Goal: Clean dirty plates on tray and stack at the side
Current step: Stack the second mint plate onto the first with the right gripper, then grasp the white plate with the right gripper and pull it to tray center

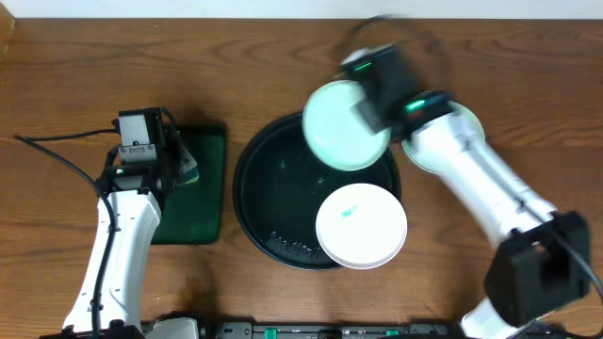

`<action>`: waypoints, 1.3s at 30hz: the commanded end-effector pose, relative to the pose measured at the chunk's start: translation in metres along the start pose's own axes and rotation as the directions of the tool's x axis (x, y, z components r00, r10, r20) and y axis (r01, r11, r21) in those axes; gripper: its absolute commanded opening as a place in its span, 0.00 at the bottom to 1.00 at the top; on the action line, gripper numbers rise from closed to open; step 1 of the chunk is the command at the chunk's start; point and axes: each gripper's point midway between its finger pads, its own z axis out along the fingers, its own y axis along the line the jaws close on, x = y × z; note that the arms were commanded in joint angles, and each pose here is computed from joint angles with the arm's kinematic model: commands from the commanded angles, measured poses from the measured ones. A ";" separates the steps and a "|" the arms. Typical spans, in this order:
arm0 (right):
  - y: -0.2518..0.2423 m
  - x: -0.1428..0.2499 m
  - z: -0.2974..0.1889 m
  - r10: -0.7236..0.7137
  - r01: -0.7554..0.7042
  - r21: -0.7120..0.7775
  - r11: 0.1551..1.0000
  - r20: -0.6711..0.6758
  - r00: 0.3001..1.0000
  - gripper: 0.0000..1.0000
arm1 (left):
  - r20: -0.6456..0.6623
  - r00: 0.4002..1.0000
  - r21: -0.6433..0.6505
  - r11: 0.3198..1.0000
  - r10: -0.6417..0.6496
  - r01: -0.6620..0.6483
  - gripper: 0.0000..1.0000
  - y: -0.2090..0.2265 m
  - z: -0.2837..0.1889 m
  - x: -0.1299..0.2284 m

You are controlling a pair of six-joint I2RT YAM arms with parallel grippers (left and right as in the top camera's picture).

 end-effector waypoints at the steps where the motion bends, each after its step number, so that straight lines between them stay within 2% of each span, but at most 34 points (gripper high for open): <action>1: -0.013 0.005 -0.012 0.299 -0.281 -0.322 0.904 0.007 0.954 0.01 | 0.002 1.000 -0.008 1.000 -0.015 0.015 0.07 0.003 0.000 0.000; 3: -0.042 0.020 -0.019 0.404 -0.375 -0.407 0.833 -0.016 0.915 0.01 | 0.002 1.000 -0.008 1.000 -0.015 0.015 0.07 0.003 0.000 0.000; 5: -0.074 0.040 -0.023 0.486 -0.461 -0.404 0.790 -0.044 0.873 0.01 | 0.002 1.000 -0.008 1.000 -0.016 0.016 0.07 0.003 0.000 0.000; 8: -0.125 0.086 -0.021 0.573 -0.573 -0.270 0.774 -0.087 0.815 0.01 | 0.002 1.000 -0.008 1.000 -0.015 0.015 0.07 0.003 0.000 0.000; 11: -0.155 0.125 -0.015 0.629 -0.638 -0.149 0.755 -0.111 0.770 0.01 | 0.002 1.000 -0.007 1.000 -0.015 0.015 0.07 0.003 0.000 0.000; 16: -0.171 0.158 0.003 0.688 -0.693 -0.078 0.717 -0.082 0.721 0.01 | 0.003 1.000 -0.007 1.000 -0.015 0.015 0.07 0.003 0.000 0.000; 20: -0.175 0.172 0.019 0.720 -0.722 -0.023 0.692 -0.048 0.692 0.01 | 0.002 1.000 -0.007 1.000 -0.015 0.015 0.08 0.003 0.000 0.000; 25: -0.165 0.176 0.030 0.725 -0.726 -0.028 0.688 -0.030 0.688 0.02 | 0.002 1.000 -0.007 1.000 -0.015 0.015 0.07 0.003 0.000 0.000; 26: -0.163 0.175 0.032 0.726 -0.726 -0.031 0.687 -0.030 0.688 0.08 | 0.002 1.000 -0.007 1.000 -0.015 0.015 0.08 0.003 0.000 0.000; 29: -0.152 0.170 0.034 0.711 -0.712 -0.046 0.700 -0.044 0.702 0.41 | 0.002 1.000 -0.007 1.000 -0.015 0.015 0.07 0.003 0.000 0.000; 31: -0.141 0.165 0.034 0.701 -0.704 -0.072 0.706 -0.066 0.710 0.57 | 0.002 1.000 -0.007 1.000 -0.015 0.015 0.07 0.003 0.000 0.000; 34: -0.122 0.152 0.026 0.685 -0.693 -0.124 0.710 -0.104 0.721 0.67 | 0.001 1.000 -0.007 1.000 -0.015 0.015 0.07 0.003 0.000 0.000; 39: -0.089 0.127 -0.020 0.678 -0.692 -0.160 0.704 -0.138 0.722 0.74 | -0.001 1.000 -0.009 1.000 -0.015 0.015 0.08 0.003 0.000 0.001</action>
